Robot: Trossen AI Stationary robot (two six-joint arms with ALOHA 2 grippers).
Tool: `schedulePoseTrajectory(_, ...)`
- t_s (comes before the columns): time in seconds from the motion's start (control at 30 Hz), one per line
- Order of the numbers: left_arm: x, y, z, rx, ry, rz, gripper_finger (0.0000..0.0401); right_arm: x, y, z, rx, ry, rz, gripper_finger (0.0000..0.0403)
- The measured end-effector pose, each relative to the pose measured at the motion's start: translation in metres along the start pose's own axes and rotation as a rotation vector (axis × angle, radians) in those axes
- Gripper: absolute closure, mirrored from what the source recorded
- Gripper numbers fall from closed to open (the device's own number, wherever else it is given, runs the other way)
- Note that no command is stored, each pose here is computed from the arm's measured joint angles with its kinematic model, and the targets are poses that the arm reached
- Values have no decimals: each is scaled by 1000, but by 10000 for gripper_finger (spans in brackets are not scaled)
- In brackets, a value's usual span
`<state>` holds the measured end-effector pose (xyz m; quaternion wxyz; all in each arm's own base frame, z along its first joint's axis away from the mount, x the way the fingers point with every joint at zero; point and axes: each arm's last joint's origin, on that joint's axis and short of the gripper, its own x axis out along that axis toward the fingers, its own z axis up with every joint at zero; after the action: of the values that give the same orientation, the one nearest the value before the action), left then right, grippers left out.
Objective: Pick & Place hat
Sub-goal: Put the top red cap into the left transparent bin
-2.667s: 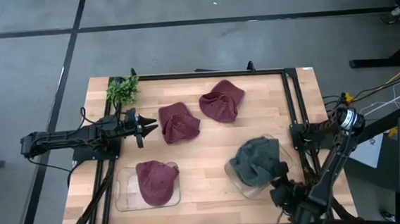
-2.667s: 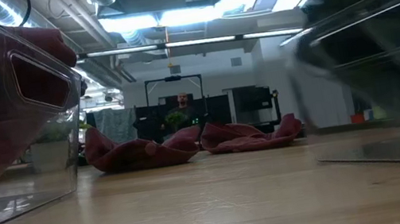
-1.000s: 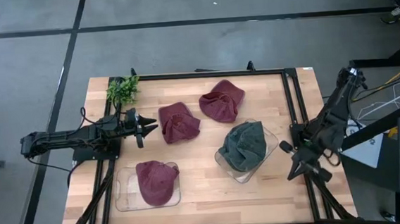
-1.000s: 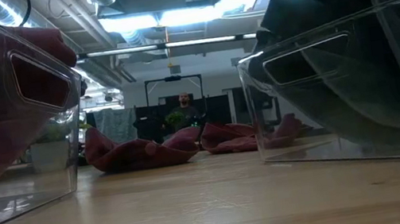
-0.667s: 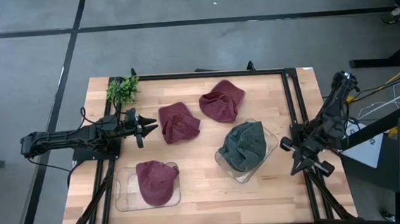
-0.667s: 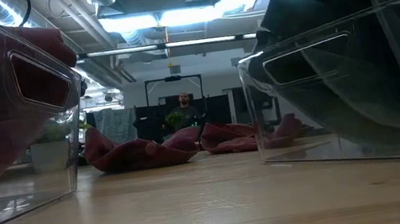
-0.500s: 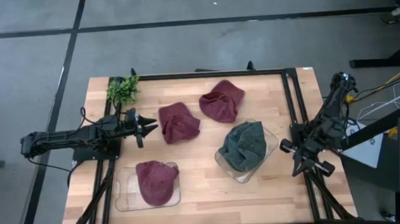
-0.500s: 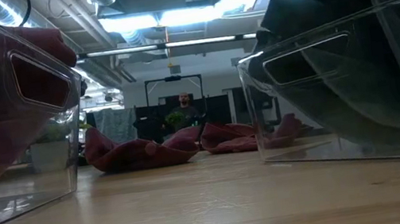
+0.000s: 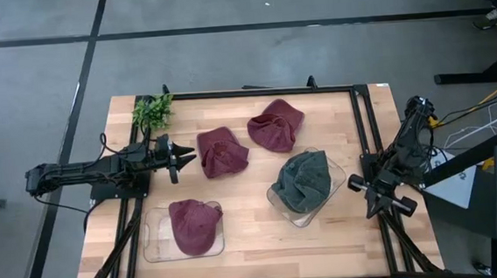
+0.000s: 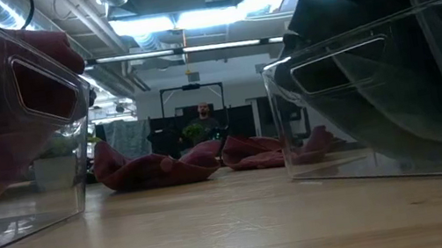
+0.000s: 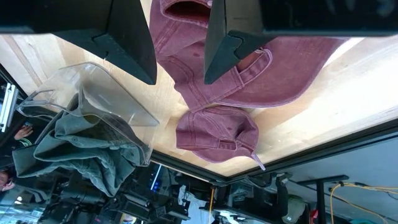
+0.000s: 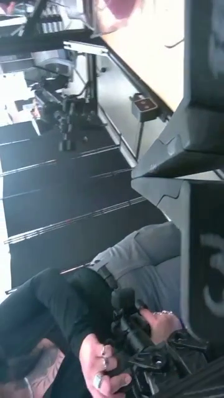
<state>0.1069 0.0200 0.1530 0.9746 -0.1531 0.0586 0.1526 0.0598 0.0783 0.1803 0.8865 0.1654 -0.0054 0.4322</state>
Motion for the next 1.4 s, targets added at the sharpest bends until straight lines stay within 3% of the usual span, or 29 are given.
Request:
schedulePoseTrajectory(0.4, 0, 0, 0, 0, 0, 0, 271, -3, -5, -11, -2, 98, -87, 397)
schedulePoseTrajectory(1.4, 0, 0, 0, 0, 0, 0, 271, -2, -5, -11, 9, 107, -90, 397)
